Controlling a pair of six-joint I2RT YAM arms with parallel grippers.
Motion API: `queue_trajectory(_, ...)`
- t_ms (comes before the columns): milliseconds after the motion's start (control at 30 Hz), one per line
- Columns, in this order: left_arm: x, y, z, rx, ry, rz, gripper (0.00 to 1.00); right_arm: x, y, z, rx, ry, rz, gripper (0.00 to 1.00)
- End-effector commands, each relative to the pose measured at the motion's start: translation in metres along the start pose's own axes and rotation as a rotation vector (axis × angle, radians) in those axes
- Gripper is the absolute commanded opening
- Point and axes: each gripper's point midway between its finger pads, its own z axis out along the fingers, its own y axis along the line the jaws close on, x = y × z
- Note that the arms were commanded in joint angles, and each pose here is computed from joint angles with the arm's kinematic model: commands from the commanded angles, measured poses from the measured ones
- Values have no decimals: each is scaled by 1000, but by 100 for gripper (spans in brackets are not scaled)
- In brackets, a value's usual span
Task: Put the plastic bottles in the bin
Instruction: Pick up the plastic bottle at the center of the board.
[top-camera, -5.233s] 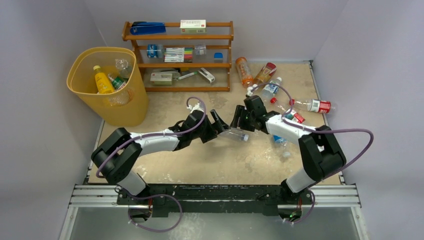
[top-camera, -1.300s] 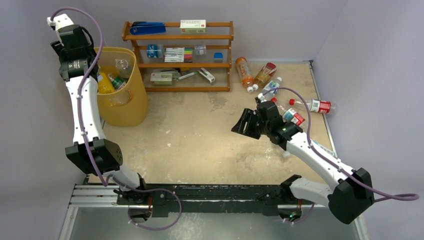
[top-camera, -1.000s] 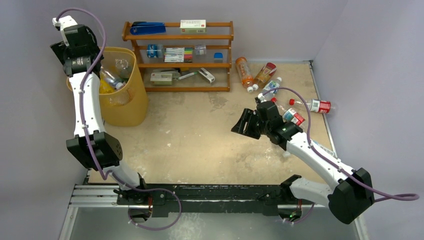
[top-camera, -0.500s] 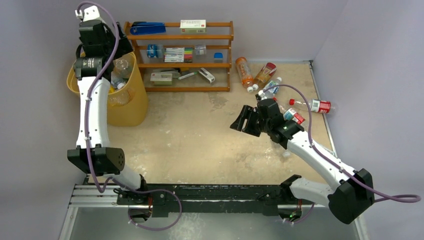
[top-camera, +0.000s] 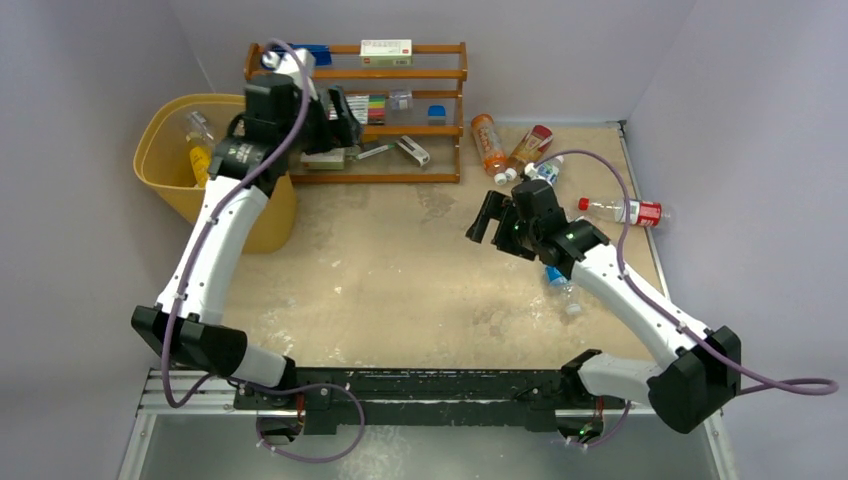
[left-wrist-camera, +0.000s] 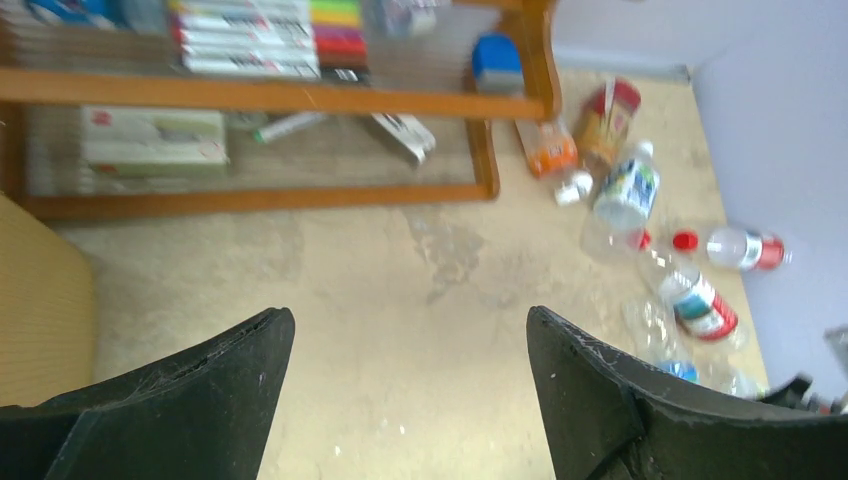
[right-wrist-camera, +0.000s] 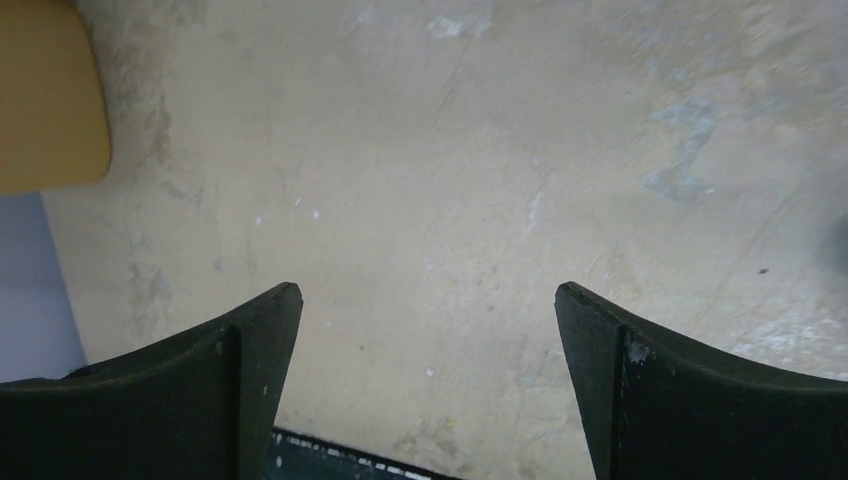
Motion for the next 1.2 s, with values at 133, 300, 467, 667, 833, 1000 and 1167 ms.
queue_trajectory(133,66,-49,15,84,87,30,87,-61,-94,2,272,-129,68,98)
queue_trajectory(300,97,-54,22,93,140,42,87,-80,-136,-3,469,-156,42,96)
queue_trajectory(467,124,-56,25,96,187,59,88,-74,-173,3,659,-119,-6,96)
queue_trajectory(667,142,-47,24,74,220,84,88,-57,-193,16,731,-59,-38,96)
queue_trajectory(833,148,-42,22,63,233,92,88,-51,-192,32,703,-14,-54,96)
queue_trajectory(1000,152,-42,22,68,245,96,88,-39,-192,56,663,56,-71,96)
queue_trajectory(1167,154,-38,19,54,257,115,88,-26,-190,72,610,98,-74,91)
